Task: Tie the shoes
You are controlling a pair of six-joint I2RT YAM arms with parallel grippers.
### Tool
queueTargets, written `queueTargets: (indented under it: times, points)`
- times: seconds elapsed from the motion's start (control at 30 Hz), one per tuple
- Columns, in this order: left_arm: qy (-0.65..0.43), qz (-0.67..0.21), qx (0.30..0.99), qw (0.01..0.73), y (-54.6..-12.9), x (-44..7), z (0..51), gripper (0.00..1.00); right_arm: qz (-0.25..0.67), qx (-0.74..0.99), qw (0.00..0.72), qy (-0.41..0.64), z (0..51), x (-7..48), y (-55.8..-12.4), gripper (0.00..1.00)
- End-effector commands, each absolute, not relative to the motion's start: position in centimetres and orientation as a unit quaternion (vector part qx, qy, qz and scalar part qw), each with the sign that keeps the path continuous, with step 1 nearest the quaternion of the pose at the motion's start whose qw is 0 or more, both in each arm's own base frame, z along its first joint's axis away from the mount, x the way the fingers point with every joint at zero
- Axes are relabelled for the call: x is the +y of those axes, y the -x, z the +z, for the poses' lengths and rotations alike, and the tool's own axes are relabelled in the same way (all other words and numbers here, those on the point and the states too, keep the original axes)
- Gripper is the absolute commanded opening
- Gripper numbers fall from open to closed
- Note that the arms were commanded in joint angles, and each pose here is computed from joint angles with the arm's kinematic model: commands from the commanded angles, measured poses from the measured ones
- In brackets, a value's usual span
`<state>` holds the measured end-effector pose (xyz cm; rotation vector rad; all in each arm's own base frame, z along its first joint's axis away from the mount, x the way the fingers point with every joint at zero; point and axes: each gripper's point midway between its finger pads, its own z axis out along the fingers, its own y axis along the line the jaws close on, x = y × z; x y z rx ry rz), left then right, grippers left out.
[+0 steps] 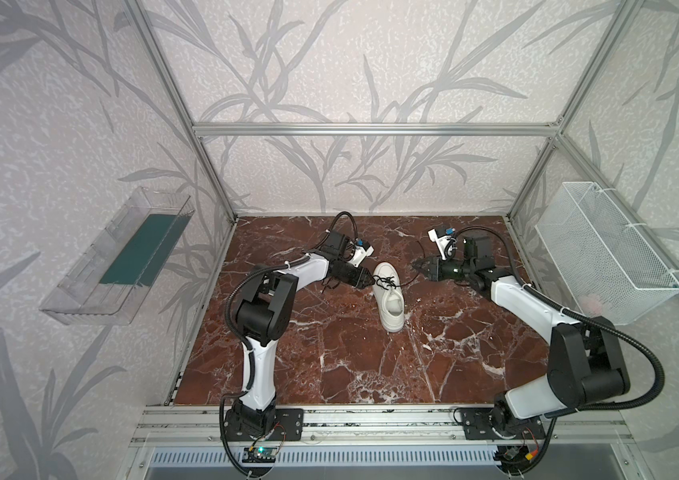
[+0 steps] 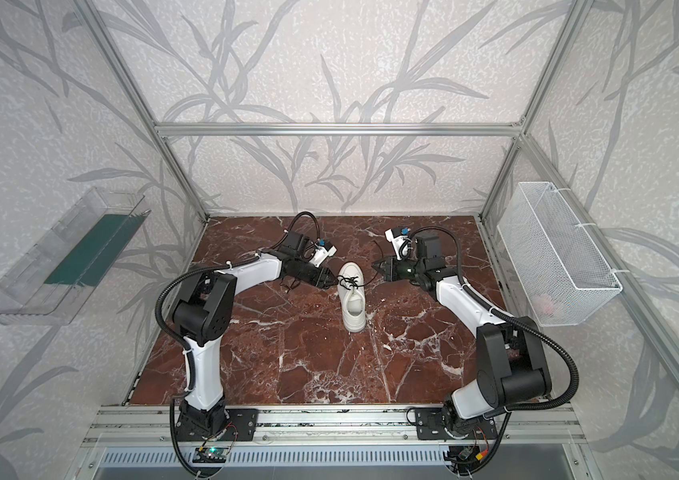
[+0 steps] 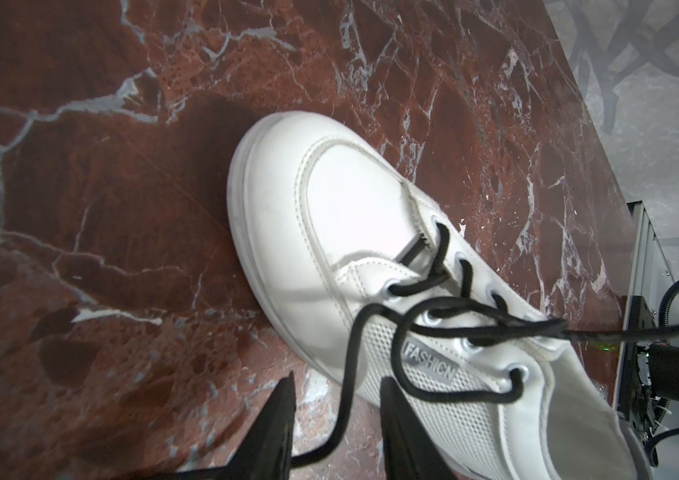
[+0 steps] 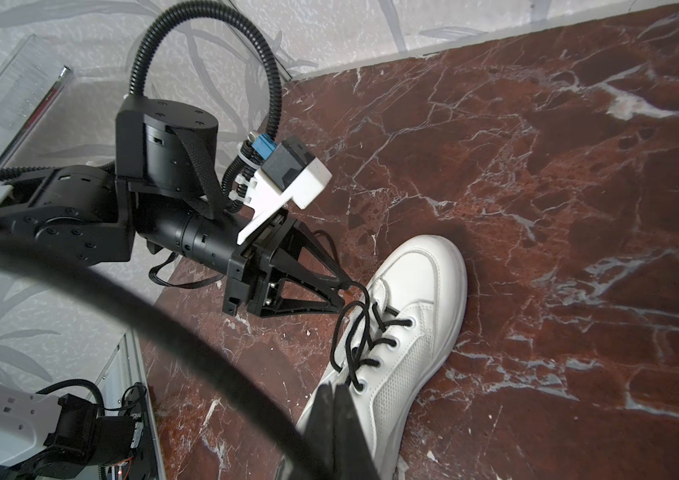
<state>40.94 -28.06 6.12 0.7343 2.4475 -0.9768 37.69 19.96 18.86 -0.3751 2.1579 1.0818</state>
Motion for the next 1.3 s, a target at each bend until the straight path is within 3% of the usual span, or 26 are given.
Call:
queueTargets:
  times: [0.0, 0.2, 0.27, 0.63, 1.27]
  points:
    - [-0.256, -0.356, 0.873, 0.213, -41.3, -28.2, 5.4, 0.33, 0.432, 0.821, 0.341, 0.150, 20.0, 20.3, -37.9, 0.00]
    - [-0.239, -0.354, 0.872, 0.239, -41.7, -27.9, 6.2, 0.05, 0.441, 0.823, 0.330, 0.140, 20.3, 20.3, -37.6, 0.00]
    - [-0.239, -0.345, 0.875, 0.243, -41.5, -27.6, 6.6, 0.00, 0.435, 0.826, 0.335, 0.127, 20.4, 19.8, -37.6, 0.00]
    - [-0.203, -0.251, 0.923, 0.210, -41.1, -24.5, 7.5, 0.00, 0.310, 0.878, 0.364, 0.015, 18.4, 13.9, -38.6, 0.00]
    - [-0.188, -0.200, 0.937, 0.215, -39.2, -25.2, 12.3, 0.00, 0.088, 0.899, 0.411, -0.124, 16.4, 2.5, -38.3, 0.00]
